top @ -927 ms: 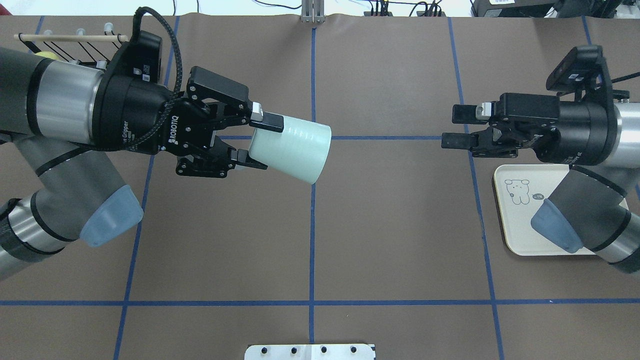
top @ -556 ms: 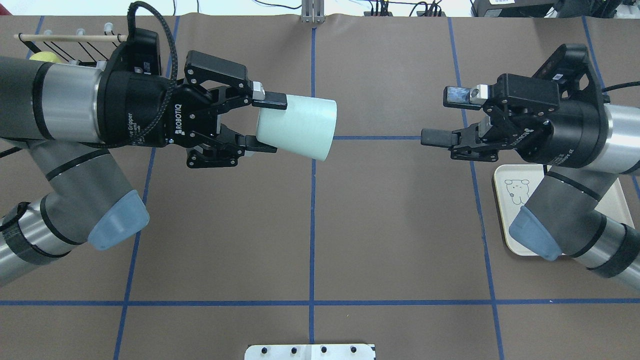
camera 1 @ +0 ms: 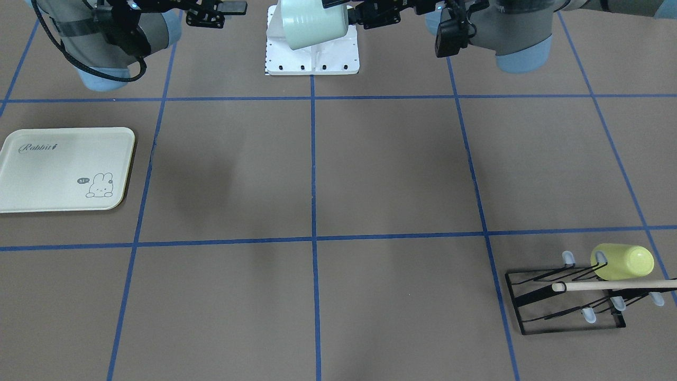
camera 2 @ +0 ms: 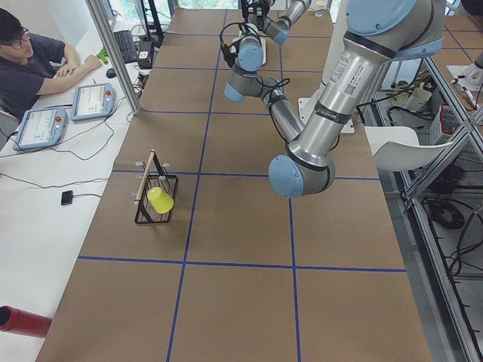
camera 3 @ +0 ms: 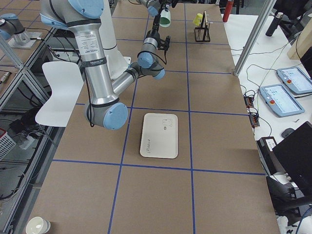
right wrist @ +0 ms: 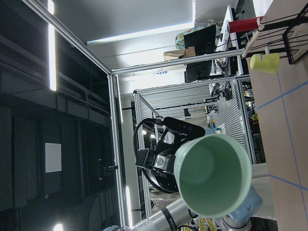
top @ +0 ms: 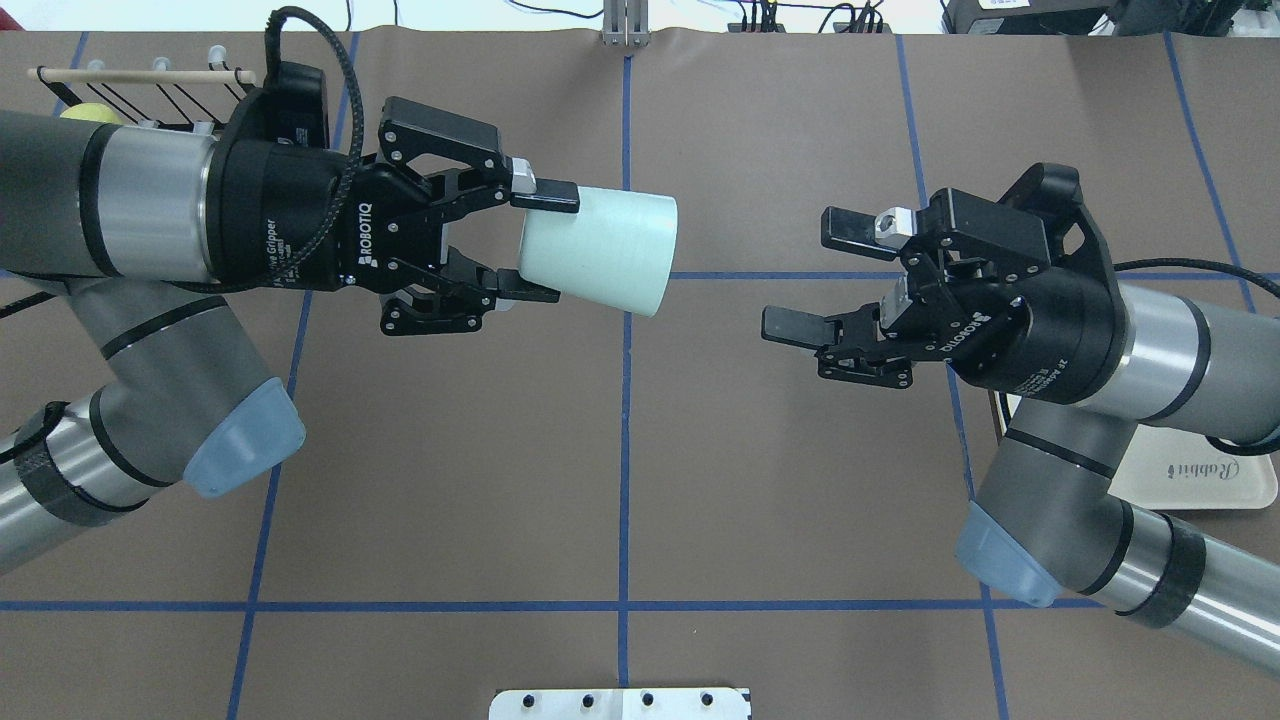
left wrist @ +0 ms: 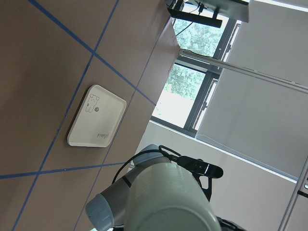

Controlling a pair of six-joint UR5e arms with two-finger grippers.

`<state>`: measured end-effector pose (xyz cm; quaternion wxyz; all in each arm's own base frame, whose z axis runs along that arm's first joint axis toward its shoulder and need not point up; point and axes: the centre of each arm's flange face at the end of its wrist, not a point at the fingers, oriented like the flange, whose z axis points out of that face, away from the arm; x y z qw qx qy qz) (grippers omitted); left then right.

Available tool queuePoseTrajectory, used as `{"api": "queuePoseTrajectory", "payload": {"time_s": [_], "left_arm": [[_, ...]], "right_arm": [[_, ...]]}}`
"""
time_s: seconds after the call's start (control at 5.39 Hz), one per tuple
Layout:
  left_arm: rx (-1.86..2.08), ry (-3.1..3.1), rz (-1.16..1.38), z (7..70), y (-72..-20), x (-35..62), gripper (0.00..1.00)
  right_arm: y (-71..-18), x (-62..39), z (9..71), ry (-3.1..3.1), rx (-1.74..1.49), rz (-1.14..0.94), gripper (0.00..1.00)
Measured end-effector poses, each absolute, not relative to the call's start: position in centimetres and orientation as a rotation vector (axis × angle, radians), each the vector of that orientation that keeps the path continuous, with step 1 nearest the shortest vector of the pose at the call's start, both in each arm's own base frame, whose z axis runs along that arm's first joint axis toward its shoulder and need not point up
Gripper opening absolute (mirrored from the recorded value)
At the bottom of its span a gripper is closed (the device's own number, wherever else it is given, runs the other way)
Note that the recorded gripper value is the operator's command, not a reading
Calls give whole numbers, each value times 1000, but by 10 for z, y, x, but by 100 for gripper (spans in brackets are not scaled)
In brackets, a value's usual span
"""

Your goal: Left arm grabs green cup and hands to right arm on tray

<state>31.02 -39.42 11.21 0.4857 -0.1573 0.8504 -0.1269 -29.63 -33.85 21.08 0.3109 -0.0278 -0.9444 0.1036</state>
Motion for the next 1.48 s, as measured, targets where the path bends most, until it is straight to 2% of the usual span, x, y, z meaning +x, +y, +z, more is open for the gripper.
{"api": "queuePoseTrajectory", "payload": {"time_s": [1.48], "left_arm": [[-455, 2051, -222, 96, -372, 333, 0]], "right_arm": [[-346, -314, 187, -2498, -84, 364, 99]]}}
